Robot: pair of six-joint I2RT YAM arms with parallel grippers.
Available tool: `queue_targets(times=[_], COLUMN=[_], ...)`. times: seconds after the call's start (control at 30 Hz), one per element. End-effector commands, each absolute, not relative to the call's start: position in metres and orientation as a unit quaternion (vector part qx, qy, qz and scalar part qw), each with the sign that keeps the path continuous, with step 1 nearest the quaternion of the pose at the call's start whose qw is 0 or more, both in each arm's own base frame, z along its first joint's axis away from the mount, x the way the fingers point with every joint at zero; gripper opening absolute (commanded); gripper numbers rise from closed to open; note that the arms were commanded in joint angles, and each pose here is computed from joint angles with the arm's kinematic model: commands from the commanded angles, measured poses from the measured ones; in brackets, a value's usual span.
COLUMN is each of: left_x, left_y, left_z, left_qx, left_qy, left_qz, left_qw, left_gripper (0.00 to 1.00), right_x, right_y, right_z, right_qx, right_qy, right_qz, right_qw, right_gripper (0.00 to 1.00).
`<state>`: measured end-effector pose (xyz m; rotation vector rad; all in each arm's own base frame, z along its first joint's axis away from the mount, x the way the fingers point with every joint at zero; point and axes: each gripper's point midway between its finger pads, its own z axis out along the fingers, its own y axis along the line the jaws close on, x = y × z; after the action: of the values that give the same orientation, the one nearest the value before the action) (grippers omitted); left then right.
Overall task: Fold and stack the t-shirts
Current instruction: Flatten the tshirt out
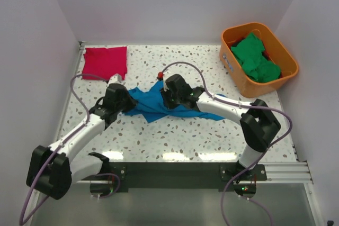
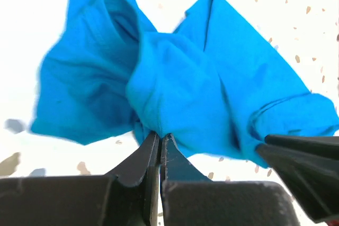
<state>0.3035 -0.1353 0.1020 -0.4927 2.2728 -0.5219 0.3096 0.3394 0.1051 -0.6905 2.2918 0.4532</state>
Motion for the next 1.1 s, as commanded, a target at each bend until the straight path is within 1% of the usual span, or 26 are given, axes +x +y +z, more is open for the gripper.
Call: queue_targets(times=[0.0,0.07,0.13,0.17,0.23,0.3,0.33,0.4,0.53,0.67,0.83,0.93,1.07], left_x=[0.293,0.290,0.284,0.280,0.276,0.272,0.271,0.270,0.268,0.267,0.265,0.265,0.264], left_y=[-0.107,-0.097,-0.090,-0.090,-0.089,-0.088,-0.088,-0.090,-0.091,-0.091,-0.092,-0.092,-0.090], left_z=[0.112,0.114,0.112,0.109,0.105,0.101,0.100,0.098,0.092,0.087,0.085,0.084,0.083], left_qx=[-0.204,-0.213,-0.218,-0.218,-0.219,-0.221,-0.220,-0.219,-0.217,-0.216,-0.214,-0.213,-0.213], left_qy=[0.878,0.875,0.878,0.880,0.881,0.882,0.882,0.884,0.887,0.889,0.890,0.891,0.891], left_qz=[-0.156,-0.135,-0.121,-0.120,-0.121,-0.122,-0.123,-0.127,-0.127,-0.126,-0.128,-0.127,-0.123], left_qw=[0.404,0.413,0.409,0.405,0.401,0.398,0.398,0.394,0.387,0.382,0.381,0.380,0.381], left_gripper=[0.00,0.00,0.00,0.00,0.00,0.00,0.00,0.00,0.00,0.00,0.00,0.00,0.00], right_x=[0.292,0.275,0.271,0.267,0.270,0.275,0.276,0.275,0.271,0.269,0.285,0.289,0.284], right_y=[0.329,0.330,0.333,0.331,0.332,0.329,0.330,0.339,0.357,0.373,0.381,0.385,0.389], right_z=[0.088,0.071,0.068,0.063,0.063,0.065,0.067,0.072,0.084,0.087,0.094,0.090,0.074], right_qx=[-0.279,-0.293,-0.298,-0.299,-0.301,-0.295,-0.294,-0.304,-0.326,-0.360,-0.374,-0.394,-0.417], right_qy=[0.884,0.885,0.880,0.881,0.877,0.879,0.878,0.870,0.851,0.837,0.830,0.824,0.823], right_qz=[0.185,0.209,0.223,0.225,0.225,0.213,0.214,0.234,0.257,0.250,0.222,0.213,0.209], right_qw=[0.325,0.295,0.295,0.290,0.299,0.308,0.311,0.311,0.322,0.329,0.350,0.348,0.324], right_gripper=[0.27,0.33,0.39,0.38,0.25,0.30,0.37,0.37,0.47,0.49,0.48,0.47,0.47])
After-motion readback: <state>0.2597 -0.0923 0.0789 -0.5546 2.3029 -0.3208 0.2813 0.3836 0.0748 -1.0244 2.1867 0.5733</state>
